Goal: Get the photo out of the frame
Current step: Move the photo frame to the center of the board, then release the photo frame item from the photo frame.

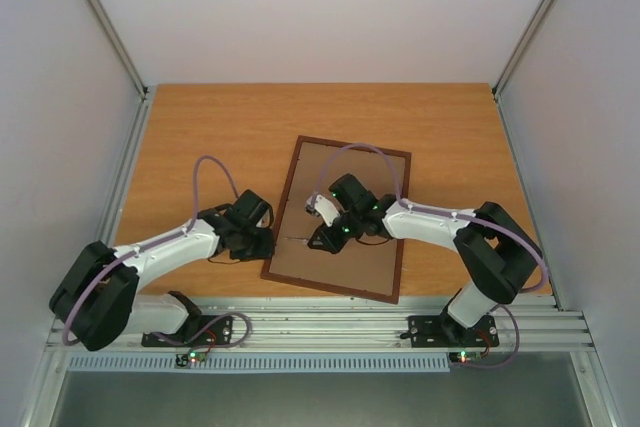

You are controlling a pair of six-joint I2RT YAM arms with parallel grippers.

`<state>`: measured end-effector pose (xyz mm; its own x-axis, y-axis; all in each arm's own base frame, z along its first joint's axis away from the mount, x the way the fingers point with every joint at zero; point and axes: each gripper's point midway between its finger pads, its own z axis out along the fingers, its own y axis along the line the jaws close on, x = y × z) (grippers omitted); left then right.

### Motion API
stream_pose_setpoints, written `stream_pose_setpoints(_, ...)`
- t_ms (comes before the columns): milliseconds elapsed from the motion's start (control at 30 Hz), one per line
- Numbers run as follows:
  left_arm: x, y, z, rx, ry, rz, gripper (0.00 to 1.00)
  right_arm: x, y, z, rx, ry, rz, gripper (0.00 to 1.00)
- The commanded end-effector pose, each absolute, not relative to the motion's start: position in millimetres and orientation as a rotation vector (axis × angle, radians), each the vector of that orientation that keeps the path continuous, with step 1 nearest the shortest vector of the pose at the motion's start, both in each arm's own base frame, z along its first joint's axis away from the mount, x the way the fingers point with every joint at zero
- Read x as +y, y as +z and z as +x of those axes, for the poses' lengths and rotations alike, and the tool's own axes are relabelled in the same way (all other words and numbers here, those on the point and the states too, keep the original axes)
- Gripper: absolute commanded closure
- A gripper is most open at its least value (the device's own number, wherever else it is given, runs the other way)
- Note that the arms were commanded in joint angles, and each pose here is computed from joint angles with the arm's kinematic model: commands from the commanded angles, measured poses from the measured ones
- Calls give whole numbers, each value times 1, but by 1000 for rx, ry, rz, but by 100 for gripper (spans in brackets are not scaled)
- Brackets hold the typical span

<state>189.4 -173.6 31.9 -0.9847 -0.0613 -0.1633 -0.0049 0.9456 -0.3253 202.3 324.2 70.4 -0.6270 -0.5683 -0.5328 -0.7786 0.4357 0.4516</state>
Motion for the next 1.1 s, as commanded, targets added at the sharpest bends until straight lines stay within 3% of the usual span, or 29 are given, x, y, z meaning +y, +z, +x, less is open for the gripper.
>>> stream_pose_setpoints(0, -181, 25, 194, 2924, -544, -44, 71, 335, 65, 196, 2336, 1016, -1218, 99)
stream_pose_setpoints(533, -177, 15, 188, 2970, -505, -22, 84, 342, 46, 188, 2366, 1043, -1240, 99)
stream_pose_setpoints(1067, -180, 16, 186, 2967, -539, -20, 86, 348, 46, 189, 2369, 1077, -1233, 99)
